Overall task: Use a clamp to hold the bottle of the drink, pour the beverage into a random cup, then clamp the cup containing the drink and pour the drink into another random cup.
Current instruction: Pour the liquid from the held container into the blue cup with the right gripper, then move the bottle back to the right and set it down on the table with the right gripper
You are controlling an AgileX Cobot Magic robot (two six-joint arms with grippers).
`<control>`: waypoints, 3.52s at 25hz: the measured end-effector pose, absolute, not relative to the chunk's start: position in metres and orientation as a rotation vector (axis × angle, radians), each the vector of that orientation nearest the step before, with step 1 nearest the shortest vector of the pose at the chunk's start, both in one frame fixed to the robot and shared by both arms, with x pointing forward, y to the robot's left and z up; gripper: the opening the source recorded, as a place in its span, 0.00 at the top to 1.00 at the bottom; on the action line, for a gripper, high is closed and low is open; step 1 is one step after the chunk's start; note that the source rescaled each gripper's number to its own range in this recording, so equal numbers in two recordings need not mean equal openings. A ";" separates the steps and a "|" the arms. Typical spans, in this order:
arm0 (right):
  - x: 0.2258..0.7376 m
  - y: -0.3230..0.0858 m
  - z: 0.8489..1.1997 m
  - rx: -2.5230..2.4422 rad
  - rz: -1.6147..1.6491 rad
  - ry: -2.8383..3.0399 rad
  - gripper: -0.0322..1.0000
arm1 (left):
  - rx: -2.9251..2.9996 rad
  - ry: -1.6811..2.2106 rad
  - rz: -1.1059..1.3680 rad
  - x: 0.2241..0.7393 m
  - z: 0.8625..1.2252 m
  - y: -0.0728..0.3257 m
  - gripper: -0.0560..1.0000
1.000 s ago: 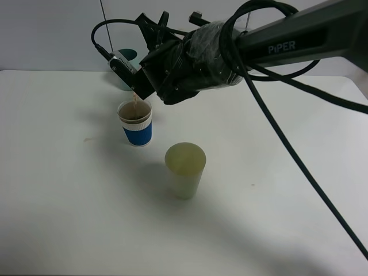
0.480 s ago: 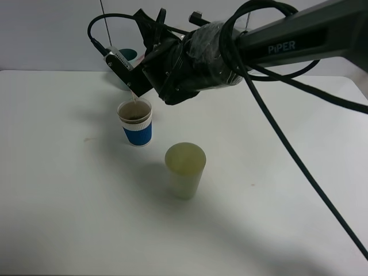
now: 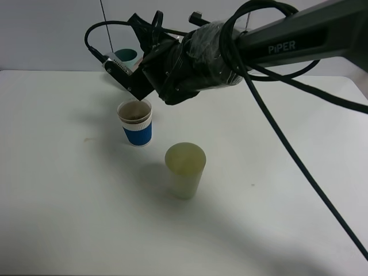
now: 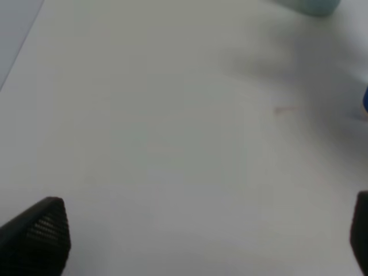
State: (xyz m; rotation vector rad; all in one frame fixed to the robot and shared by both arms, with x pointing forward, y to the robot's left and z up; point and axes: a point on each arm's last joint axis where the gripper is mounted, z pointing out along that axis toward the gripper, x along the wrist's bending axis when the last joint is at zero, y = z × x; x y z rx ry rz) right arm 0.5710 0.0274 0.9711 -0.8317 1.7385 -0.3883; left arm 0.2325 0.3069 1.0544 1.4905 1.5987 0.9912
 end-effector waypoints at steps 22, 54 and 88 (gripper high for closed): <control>0.570 0.029 0.970 -1.000 -0.489 1.671 0.95 | 1.490 1.599 0.991 0.233 1.054 0.307 0.01; 0.569 0.034 0.970 -1.147 -0.517 1.606 0.95 | 1.490 1.599 0.991 0.233 1.054 0.307 0.01; 0.574 0.029 0.977 -0.511 -0.074 1.858 0.96 | 1.490 1.599 0.991 0.233 1.054 0.307 0.01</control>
